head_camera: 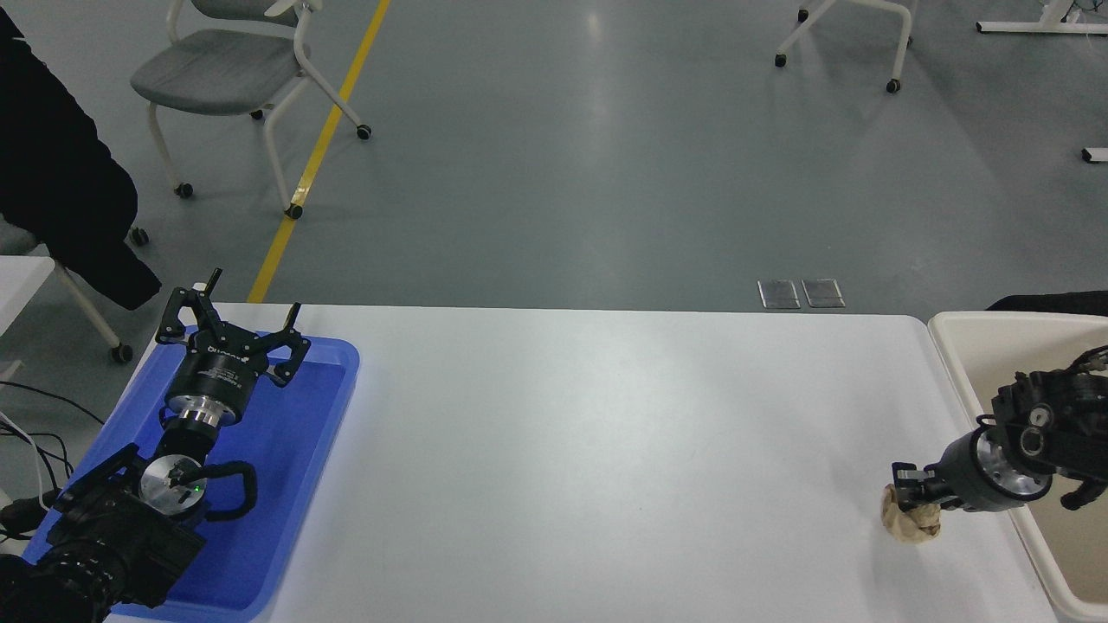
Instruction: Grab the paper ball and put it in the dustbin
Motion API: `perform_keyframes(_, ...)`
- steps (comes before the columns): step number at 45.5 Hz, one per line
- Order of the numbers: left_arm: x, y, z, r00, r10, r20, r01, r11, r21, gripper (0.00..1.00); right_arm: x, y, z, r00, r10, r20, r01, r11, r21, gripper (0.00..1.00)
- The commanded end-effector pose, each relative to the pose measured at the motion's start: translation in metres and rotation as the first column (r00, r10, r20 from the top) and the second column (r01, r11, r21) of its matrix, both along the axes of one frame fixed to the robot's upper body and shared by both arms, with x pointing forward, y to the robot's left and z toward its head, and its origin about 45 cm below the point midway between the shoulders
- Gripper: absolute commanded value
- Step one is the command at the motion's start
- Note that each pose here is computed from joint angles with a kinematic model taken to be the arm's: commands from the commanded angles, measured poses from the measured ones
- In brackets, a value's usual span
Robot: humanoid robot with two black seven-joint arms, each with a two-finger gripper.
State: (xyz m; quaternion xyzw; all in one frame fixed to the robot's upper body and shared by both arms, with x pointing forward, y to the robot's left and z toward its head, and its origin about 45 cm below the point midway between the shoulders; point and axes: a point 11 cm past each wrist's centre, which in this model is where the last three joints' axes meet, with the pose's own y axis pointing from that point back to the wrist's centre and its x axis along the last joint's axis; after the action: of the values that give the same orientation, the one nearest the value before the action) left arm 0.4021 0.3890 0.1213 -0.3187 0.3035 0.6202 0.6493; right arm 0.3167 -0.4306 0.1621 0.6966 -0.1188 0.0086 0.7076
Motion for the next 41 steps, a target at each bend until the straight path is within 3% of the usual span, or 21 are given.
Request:
perform_keyframes(1, 0.0, 0.0, 0.0, 1.0, 0.001, -0.001, -0.001, 1.0, 0.001, 1.0, 0.006, -0.008, 0.076, 0.999, -0.017, 0.04, 0.017, 1.0, -0.016, 0.0)
perform_keyframes(20, 0.0, 0.0, 0.0, 1.0, -0.001, 0.001, 0.001, 1.0, -0.001, 1.0, 0.024, 0.028, 0.188, 0.994, 0.06, 0.093, -0.048, 0.991, -0.125, 0.0)
perform_keyframes(33, 0.0, 0.001, 0.0, 1.0, 0.002, -0.001, -0.002, 1.0, 0.002, 1.0, 0.029, 0.041, 0.208, 0.991, 0.082, 0.107, -0.065, 0.985, -0.157, 0.0)
perform_keyframes(41, 0.0, 0.0, 0.0, 1.0, 0.0, 0.001, 0.0, 1.0, 0.001, 1.0, 0.021, 0.006, 0.203, 0.995, 0.038, 0.088, -0.018, 0.974, -0.225, 0.0)
